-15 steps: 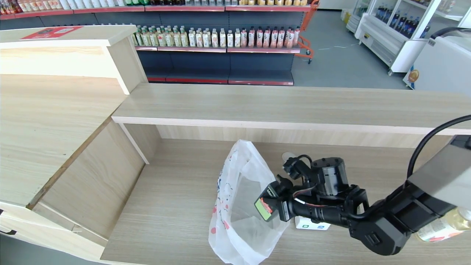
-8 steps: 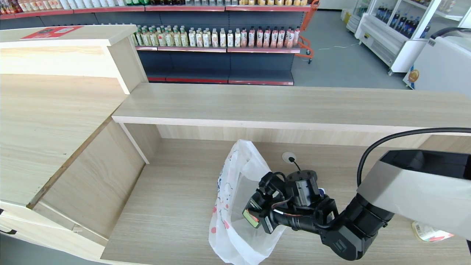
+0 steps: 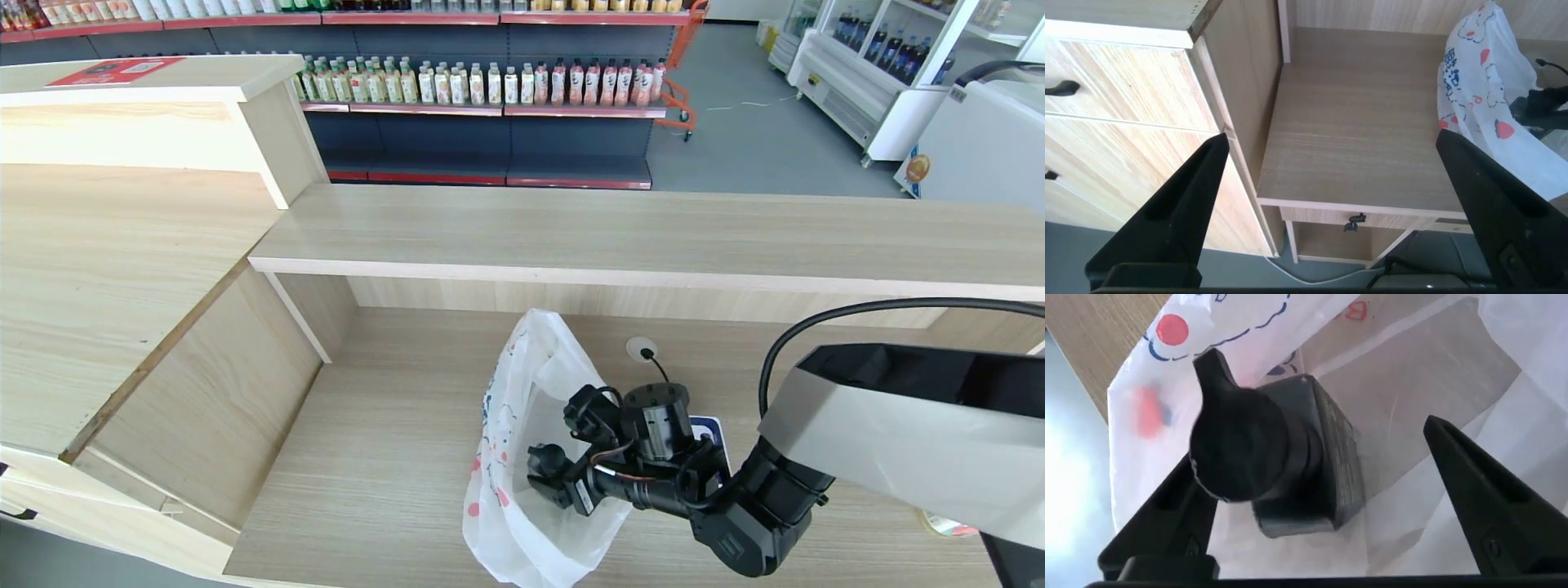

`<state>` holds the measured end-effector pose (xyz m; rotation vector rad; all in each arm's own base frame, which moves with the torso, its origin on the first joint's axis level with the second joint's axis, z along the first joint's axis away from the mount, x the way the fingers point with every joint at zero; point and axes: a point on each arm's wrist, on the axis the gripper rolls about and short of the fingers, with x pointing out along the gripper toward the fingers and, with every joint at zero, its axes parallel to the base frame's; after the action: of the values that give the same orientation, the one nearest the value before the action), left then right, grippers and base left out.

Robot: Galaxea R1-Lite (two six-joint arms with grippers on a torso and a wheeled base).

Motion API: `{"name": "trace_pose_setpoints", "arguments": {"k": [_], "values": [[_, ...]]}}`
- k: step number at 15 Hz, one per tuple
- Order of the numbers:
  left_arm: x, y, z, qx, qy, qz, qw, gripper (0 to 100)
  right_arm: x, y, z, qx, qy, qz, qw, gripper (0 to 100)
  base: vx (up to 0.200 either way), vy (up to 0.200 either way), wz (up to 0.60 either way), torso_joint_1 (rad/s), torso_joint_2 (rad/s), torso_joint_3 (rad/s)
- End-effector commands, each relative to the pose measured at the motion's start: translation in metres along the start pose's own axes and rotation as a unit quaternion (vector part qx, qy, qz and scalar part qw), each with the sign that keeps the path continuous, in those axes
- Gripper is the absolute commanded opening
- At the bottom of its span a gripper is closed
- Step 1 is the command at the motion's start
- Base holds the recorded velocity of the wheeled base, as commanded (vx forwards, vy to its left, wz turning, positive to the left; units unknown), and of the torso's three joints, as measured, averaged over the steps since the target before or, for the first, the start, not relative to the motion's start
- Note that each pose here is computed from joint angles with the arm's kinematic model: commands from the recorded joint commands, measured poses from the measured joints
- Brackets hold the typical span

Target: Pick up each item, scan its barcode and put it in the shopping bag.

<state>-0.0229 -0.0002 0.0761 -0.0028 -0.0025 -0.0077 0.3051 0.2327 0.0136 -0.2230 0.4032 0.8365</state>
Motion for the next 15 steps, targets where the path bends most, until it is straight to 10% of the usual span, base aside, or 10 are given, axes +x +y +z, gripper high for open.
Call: {"name": "trace_pose_setpoints", "arguments": {"k": [1, 7, 10, 15], "values": [[0.000, 0.000, 0.000, 0.000, 0.000, 0.000, 1.0000, 100, -0.011, 0.000, 0.023, 0.055, -0.031, 0.000, 0.998, 100, 0.000, 0.000, 0.00, 0.000, 0.00, 0.000], [0.000, 0.000, 0.000, 0.000, 0.000, 0.000, 1.0000, 100, -0.134, -0.043, 0.067, 0.252, -0.017, -0.053, 0.966, 100, 0.000, 0.000, 0.00, 0.000, 0.00, 0.000], [0.000, 0.000, 0.000, 0.000, 0.000, 0.000, 1.0000, 100, -0.236, -0.046, 0.061, 0.149, 0.014, -0.127, 0.981, 100, 0.000, 0.000, 0.00, 0.000, 0.00, 0.000], [0.000, 0.000, 0.000, 0.000, 0.000, 0.000, 1.0000, 100, -0.294, -0.044, 0.046, 0.205, 0.052, -0.270, 0.939, 100, 0.000, 0.000, 0.00, 0.000, 0.00, 0.000]]}}
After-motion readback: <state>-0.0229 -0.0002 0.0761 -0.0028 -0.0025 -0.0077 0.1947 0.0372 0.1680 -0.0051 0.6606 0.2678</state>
